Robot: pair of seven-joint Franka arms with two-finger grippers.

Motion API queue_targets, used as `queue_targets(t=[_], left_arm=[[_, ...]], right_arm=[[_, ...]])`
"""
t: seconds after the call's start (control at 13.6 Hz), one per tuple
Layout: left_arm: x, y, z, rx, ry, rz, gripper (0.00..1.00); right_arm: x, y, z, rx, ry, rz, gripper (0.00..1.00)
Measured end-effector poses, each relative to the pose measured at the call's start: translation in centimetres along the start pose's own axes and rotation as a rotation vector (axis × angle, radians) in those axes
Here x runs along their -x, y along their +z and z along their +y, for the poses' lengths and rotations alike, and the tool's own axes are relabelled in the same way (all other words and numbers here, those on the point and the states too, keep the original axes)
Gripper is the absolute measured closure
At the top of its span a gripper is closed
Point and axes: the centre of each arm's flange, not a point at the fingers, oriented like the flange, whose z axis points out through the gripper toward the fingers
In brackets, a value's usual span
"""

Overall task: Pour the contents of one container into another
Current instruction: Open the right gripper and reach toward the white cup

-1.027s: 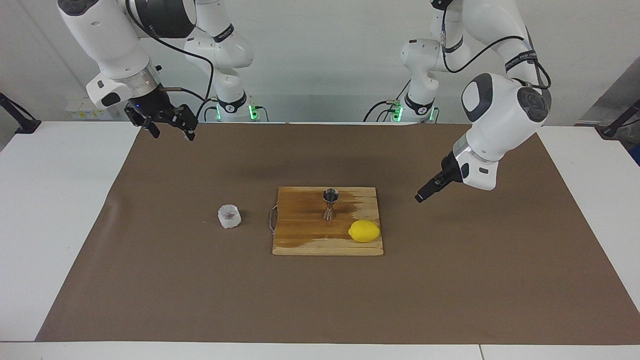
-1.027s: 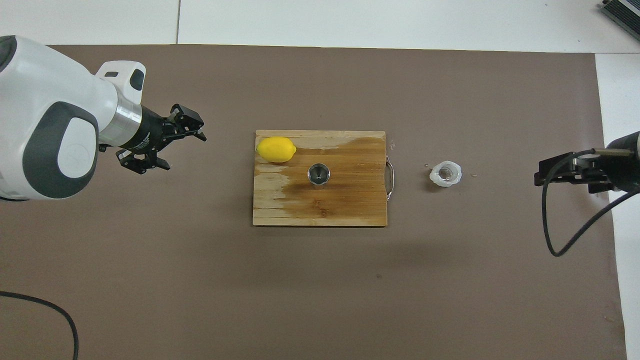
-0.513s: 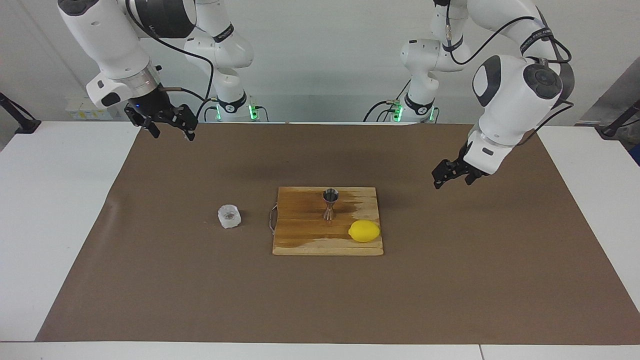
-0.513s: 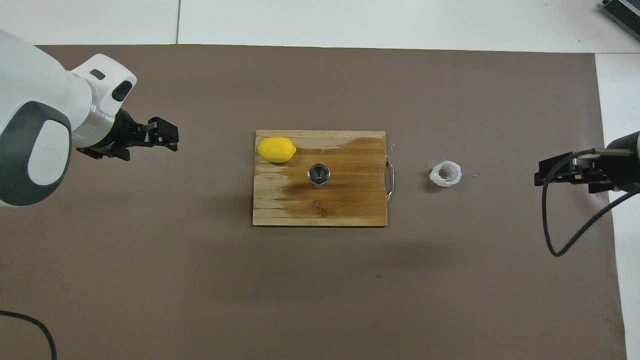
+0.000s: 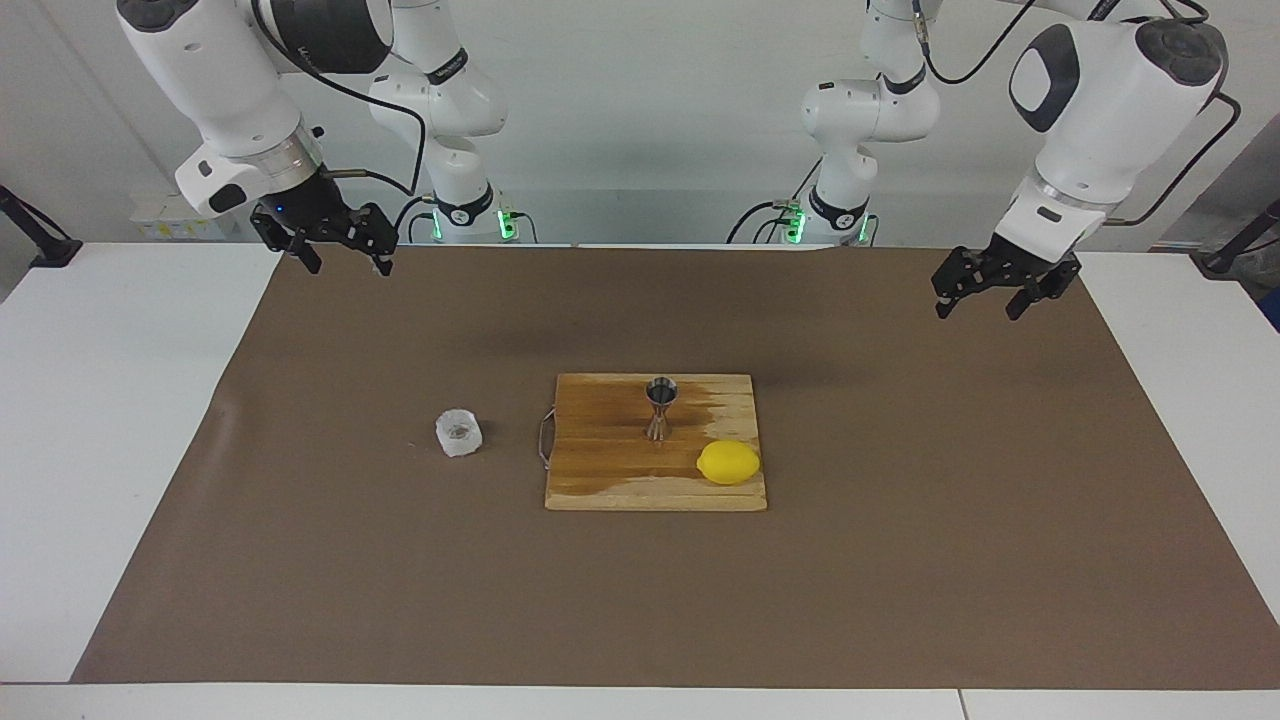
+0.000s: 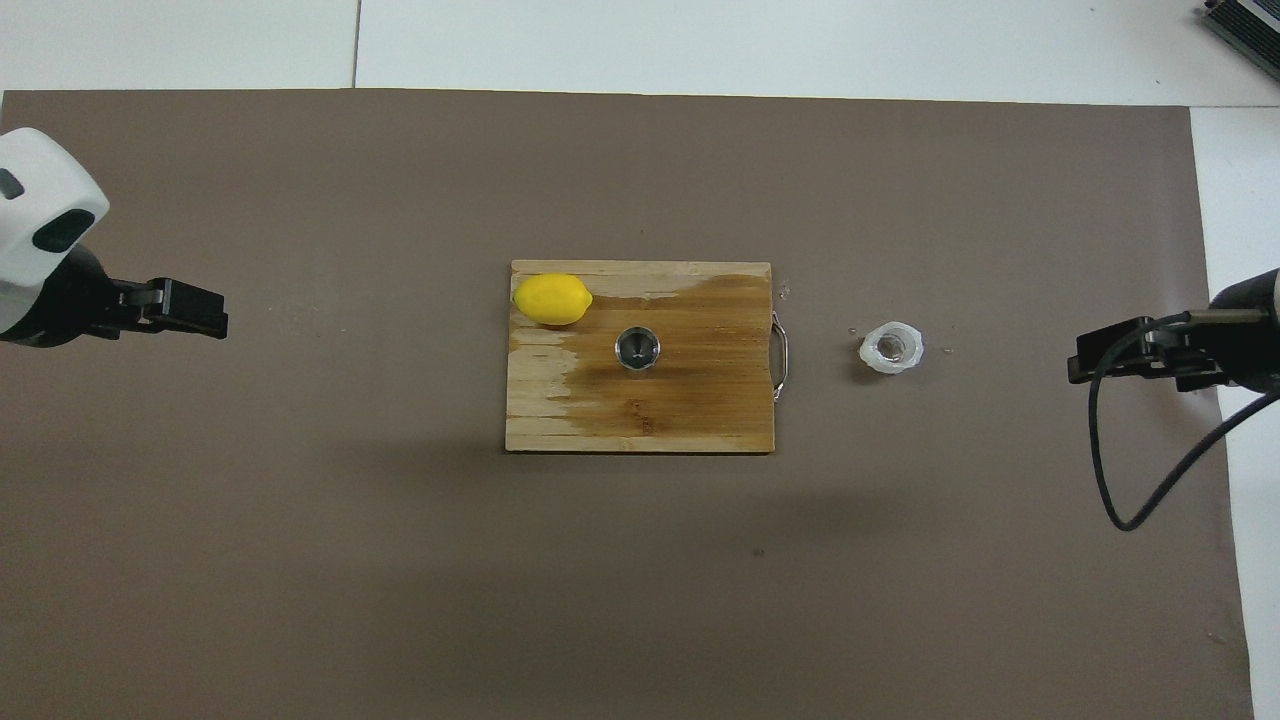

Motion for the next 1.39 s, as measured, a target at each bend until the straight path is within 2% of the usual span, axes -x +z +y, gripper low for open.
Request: queue_targets(t=[0.15, 0.29, 0.59, 0.81, 0.95, 1.1, 1.39], left_arm=[[0.4, -0.5, -0.2, -0.006, 0.005, -0.004, 0.0], [0.8, -1.0, -0.2, -0.008, 0.008, -0.011, 0.0], [1.2, -2.9, -0.3, -0.042, 0.041, -0.014, 0.0], [1.4, -3.1, -0.2, -0.044, 0.052, -0.025, 0.0], [1.5, -3.0, -0.1, -0.044, 0.068, -0.035, 0.0], [1.5, -3.0, 0.0, -0.044, 0.074, -0.036, 0.0], [1.5, -3.0, 0.2, -0.044, 0.079, -0.037, 0.0]], right_arm=[[0.1, 0.9, 0.2, -0.004, -0.223, -0.013, 0.0], [-0.2, 2.7, 1.2, -0.049, -0.435, 0.019, 0.0], [-2.0, 8.2, 5.2, -0.152, -0.857, 0.182, 0.0], [-4.4, 13.9, 6.8, -0.281, -1.108, 0.335, 0.0], [-6.2, 17.9, 7.9, -0.324, -1.223, 0.438, 0.0], [-7.5, 21.3, 7.7, -0.372, -1.282, 0.528, 0.0], [-8.3, 25.9, 6.5, -0.448, -1.362, 0.636, 0.0]])
